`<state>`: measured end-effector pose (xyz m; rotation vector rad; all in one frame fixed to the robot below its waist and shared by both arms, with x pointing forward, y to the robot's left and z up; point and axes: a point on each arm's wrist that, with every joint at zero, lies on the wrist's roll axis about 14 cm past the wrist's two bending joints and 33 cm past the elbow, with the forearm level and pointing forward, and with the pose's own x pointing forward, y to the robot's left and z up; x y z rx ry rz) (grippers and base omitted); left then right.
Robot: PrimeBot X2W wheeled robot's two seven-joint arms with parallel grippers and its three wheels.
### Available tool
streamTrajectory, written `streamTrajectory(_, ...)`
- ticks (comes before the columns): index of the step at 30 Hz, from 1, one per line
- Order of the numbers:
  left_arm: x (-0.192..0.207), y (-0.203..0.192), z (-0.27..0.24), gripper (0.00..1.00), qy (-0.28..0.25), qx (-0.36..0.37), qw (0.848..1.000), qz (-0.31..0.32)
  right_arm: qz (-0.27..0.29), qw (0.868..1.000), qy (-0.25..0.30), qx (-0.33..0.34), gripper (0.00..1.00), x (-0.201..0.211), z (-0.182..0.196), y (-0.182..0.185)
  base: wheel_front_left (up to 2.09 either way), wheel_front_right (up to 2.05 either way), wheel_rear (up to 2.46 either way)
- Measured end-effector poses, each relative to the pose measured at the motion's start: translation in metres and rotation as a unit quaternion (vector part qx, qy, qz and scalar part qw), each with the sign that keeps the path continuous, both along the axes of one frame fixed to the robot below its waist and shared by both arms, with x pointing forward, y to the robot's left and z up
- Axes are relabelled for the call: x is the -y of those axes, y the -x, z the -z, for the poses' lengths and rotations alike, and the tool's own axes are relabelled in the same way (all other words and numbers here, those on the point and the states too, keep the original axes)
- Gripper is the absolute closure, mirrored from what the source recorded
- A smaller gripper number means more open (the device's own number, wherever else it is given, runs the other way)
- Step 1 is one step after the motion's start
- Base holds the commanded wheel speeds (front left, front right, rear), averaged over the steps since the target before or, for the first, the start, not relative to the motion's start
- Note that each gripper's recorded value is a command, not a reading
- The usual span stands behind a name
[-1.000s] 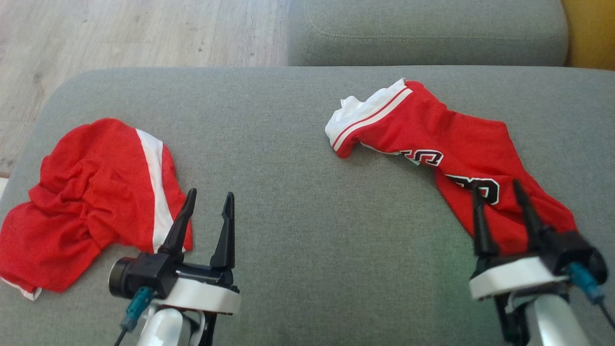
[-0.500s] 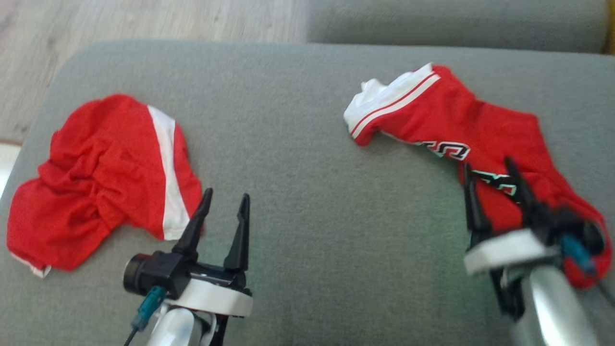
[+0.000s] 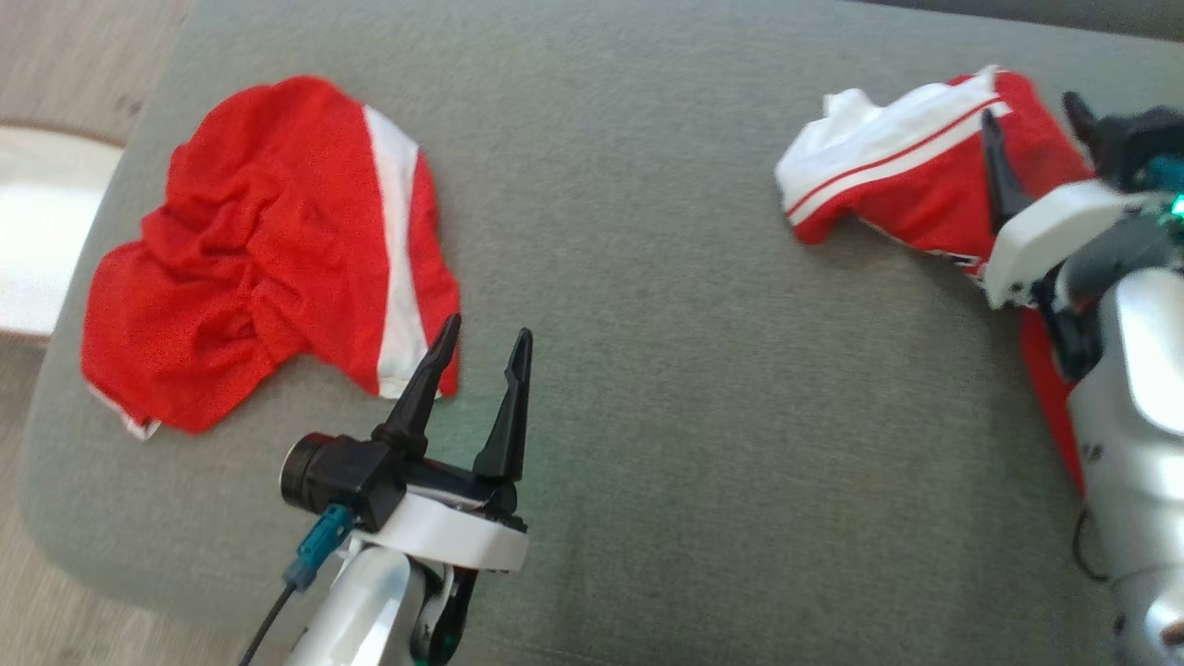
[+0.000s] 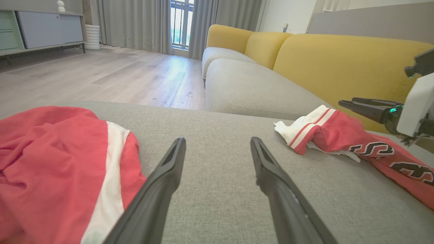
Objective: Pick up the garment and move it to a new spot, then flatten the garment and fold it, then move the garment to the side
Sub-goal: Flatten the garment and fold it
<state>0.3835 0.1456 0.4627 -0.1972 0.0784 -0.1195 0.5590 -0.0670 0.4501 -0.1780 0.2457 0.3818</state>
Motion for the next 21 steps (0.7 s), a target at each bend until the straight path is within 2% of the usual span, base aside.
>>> streamTrajectory(9, -0.011, 0.001, 0.01, 0.0, -0.003, -0.018, 1.0, -0.02, -0.033, 0.996, 0.03, -0.08, 0.0, -0.019, 0.039, -0.022, 0.0, 0.0, 0.0)
streamTrajectory(10, -0.011, 0.001, 0.01, 0.0, -0.003, -0.019, 1.0, -0.019, -0.037, 0.995, 0.032, -0.088, 0.46, -0.022, 0.042, -0.021, 0.0, 0.0, 0.0)
streamTrajectory(11, -0.011, 0.001, 0.01, 0.0, -0.004, -0.019, 1.0, -0.018, -0.042, 0.994, 0.034, -0.091, 1.0, -0.023, 0.044, -0.02, 0.0, 0.0, 0.0)
streamTrajectory(17, -0.008, 0.0, 0.006, 0.0, -0.004, -0.012, 1.0, -0.016, -0.058, 0.996, 0.013, -0.068, 1.0, -0.03, 0.03, -0.017, 0.0, 0.0, 0.0)
streamTrajectory(21, -0.003, -0.001, -0.002, 0.0, -0.004, 0.0, 1.0, -0.007, -0.109, 0.994, -0.023, 0.006, 1.0, -0.061, -0.01, -0.005, 0.0, 0.0, 0.0)
